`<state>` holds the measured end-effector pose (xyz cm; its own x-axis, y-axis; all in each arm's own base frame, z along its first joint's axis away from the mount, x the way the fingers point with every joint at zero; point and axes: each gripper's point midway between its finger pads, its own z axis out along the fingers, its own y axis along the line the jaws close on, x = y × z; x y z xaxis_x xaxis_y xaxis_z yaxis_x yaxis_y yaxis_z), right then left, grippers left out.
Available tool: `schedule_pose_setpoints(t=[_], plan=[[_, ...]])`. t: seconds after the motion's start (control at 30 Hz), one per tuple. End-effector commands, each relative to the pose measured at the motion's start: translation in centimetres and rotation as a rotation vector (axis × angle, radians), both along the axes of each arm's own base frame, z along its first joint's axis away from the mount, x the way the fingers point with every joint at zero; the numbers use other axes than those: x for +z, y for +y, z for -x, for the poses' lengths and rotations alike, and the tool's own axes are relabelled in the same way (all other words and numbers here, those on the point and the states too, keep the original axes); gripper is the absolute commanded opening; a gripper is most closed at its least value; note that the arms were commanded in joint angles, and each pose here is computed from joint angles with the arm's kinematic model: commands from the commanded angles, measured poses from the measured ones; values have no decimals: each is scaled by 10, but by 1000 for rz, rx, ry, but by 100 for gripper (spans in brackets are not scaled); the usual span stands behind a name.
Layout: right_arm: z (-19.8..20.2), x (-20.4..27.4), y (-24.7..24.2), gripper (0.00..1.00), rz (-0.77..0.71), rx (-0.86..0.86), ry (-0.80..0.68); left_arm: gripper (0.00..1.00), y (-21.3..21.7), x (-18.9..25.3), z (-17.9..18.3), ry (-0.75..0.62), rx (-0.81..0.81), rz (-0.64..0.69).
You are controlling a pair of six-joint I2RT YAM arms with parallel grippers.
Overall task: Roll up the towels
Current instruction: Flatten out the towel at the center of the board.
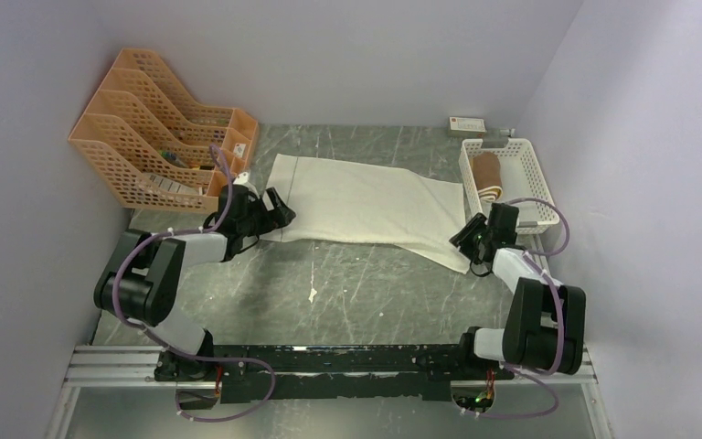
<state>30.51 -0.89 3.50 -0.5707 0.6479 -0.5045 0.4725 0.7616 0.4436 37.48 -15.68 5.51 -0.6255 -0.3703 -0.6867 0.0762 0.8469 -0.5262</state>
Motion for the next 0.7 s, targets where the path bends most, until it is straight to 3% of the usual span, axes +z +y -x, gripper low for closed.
schedule_pose_setpoints(t=[0.0,0.3,0.47,0.67], plan=[[5,-21,2,42,-72,-6,39,97,0,-22,10,83,13,-5],[43,-37,-26,42,-36,-186,136,97,46,-68,59,258,123,-26],[64,-38,-36,42,15,-233,194,97,71,-60,90,257,237,6],[73,-36,-33,42,-4,-237,225,97,94,-41,106,293,343,-53]])
